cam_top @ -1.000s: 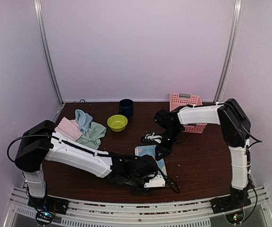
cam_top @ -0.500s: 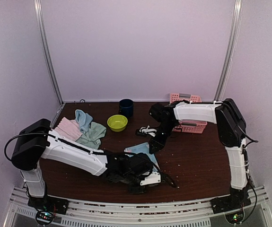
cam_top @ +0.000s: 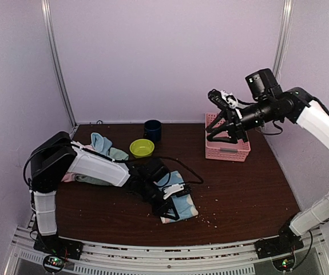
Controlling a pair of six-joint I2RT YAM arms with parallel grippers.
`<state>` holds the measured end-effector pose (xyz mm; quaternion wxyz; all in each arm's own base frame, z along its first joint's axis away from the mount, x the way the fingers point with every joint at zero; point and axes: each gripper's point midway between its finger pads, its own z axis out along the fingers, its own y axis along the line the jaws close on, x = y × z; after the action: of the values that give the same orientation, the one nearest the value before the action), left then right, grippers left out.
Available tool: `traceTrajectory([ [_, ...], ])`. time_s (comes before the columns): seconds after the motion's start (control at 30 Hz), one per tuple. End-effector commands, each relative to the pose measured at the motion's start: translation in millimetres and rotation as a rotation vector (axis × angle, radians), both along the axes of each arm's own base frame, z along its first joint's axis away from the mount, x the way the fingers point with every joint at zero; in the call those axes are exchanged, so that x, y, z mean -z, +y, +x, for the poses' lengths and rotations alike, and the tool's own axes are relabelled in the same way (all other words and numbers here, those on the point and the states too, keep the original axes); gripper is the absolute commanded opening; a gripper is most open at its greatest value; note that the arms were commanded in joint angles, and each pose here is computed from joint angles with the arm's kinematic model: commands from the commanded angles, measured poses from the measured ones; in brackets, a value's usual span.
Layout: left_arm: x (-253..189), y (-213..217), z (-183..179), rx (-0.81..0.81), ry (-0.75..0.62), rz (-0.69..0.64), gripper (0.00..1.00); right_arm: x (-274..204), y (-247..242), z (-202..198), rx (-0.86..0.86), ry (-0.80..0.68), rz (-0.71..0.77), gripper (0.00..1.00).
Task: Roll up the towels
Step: Roll the towel at the center of the board.
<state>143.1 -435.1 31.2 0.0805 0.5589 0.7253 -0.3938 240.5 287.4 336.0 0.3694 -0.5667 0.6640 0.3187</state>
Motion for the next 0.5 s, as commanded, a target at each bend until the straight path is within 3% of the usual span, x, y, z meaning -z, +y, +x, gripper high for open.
traceTrajectory([
  [0.0,-6,-11,-22,0.061,0.284,-0.044,0.03,37,9,-78,-0.290,0.030,-0.019,0.46],
  [0.13,2,-15,-24,0.062,0.365,-0.037,0.03,108,17,-117,-0.401,-0.005,-0.260,0.41],
  [0.23,9,-12,-23,0.039,0.386,-0.033,0.03,152,18,-119,-0.387,-0.065,-0.388,0.31],
  [0.47,18,-9,-15,-0.012,0.435,-0.032,0.03,223,22,-117,-0.342,-0.204,-0.538,0.36],
])
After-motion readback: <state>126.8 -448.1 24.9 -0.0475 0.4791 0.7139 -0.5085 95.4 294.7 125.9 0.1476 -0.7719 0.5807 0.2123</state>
